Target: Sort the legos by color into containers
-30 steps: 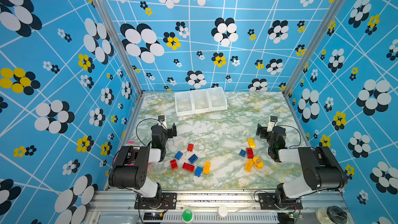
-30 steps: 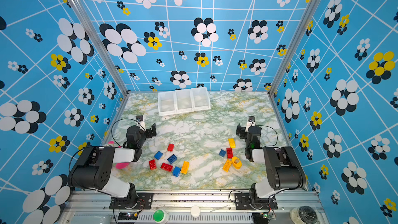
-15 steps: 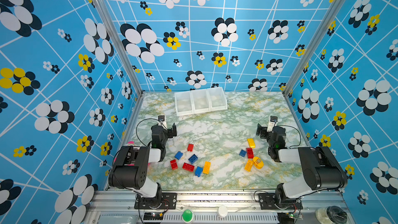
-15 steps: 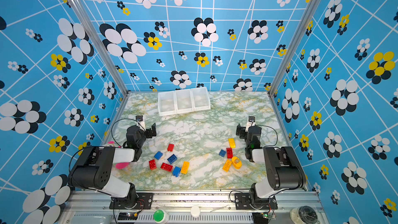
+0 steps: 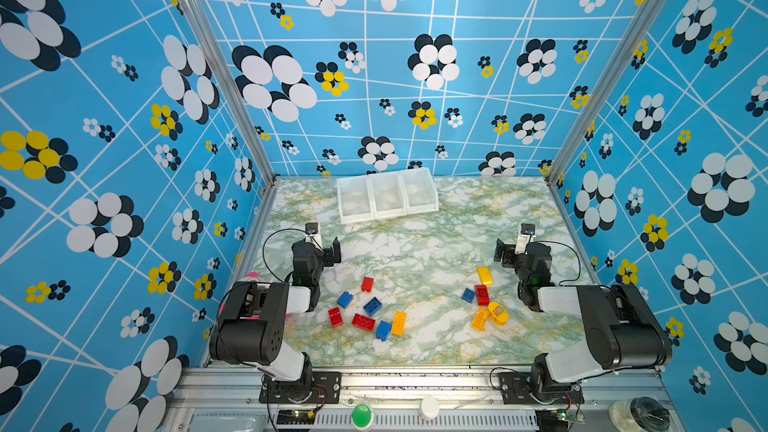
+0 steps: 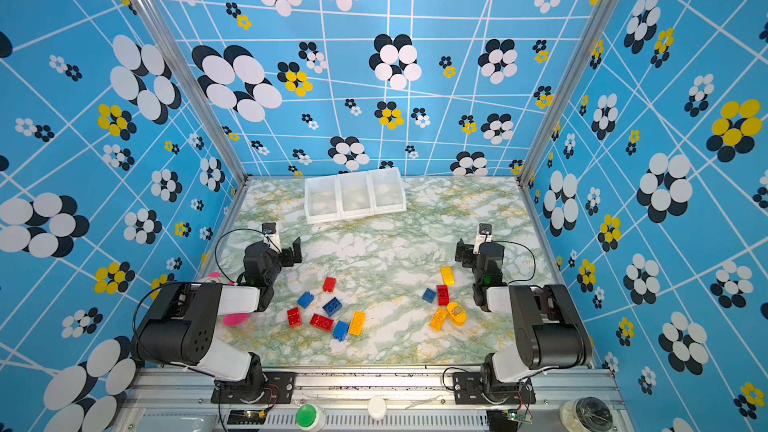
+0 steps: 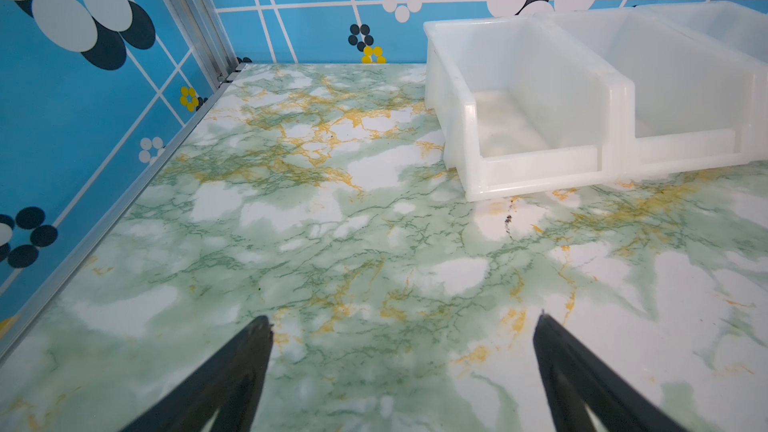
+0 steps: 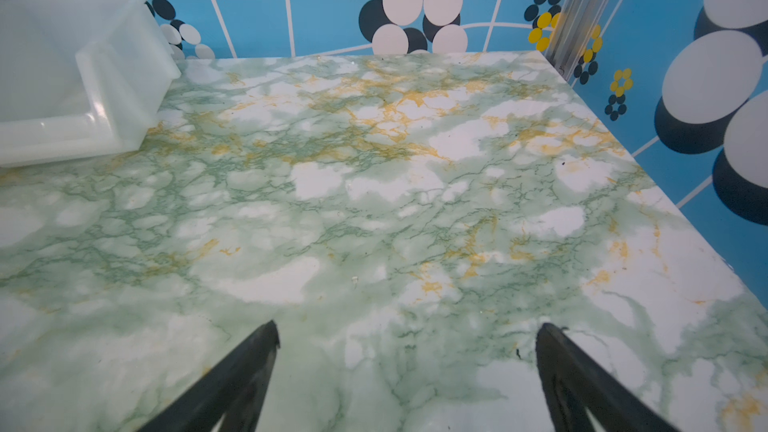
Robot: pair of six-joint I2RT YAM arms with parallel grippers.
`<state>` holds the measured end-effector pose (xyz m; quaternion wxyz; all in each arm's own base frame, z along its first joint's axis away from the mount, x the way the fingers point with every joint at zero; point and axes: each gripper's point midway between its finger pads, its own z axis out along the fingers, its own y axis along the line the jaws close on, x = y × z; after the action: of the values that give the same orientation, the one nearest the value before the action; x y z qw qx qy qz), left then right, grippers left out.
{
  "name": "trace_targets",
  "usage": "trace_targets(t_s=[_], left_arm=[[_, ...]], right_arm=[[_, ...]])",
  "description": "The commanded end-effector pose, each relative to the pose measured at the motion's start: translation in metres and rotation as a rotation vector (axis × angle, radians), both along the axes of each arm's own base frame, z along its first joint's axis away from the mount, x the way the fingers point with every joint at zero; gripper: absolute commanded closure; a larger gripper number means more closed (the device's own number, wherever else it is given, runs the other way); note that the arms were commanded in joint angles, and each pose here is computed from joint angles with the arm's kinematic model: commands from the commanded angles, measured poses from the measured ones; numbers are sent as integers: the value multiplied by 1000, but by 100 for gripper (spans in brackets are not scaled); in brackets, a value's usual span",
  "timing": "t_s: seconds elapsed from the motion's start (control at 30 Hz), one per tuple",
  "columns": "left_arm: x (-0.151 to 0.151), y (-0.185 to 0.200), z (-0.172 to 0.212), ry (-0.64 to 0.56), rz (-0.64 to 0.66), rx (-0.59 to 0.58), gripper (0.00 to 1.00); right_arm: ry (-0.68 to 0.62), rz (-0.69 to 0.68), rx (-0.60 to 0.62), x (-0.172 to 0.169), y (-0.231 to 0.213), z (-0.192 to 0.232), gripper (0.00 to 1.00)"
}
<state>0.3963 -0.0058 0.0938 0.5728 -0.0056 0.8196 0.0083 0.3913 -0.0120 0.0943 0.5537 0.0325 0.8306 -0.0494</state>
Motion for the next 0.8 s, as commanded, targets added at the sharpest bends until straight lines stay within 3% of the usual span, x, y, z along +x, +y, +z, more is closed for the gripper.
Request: trace_targets(t_s=[0.0, 0.13, 0.23, 0.63, 0.77], left_arm=[[7, 1, 20, 36, 5, 23, 2], [13, 0, 36, 98, 20, 38, 2], [18, -14, 46, 156, 13, 24, 2], [74, -117, 52, 438, -73, -63, 6], [94, -134, 49, 515, -54, -82, 11]], right_arm=[[54, -25, 32, 0, -3, 22, 1], [120, -52, 97, -11, 0, 24, 1], [171, -66, 70, -22, 2, 27, 1], [339, -57, 136, -39, 18, 48, 1], [365, -53, 144, -38, 22, 52, 1]])
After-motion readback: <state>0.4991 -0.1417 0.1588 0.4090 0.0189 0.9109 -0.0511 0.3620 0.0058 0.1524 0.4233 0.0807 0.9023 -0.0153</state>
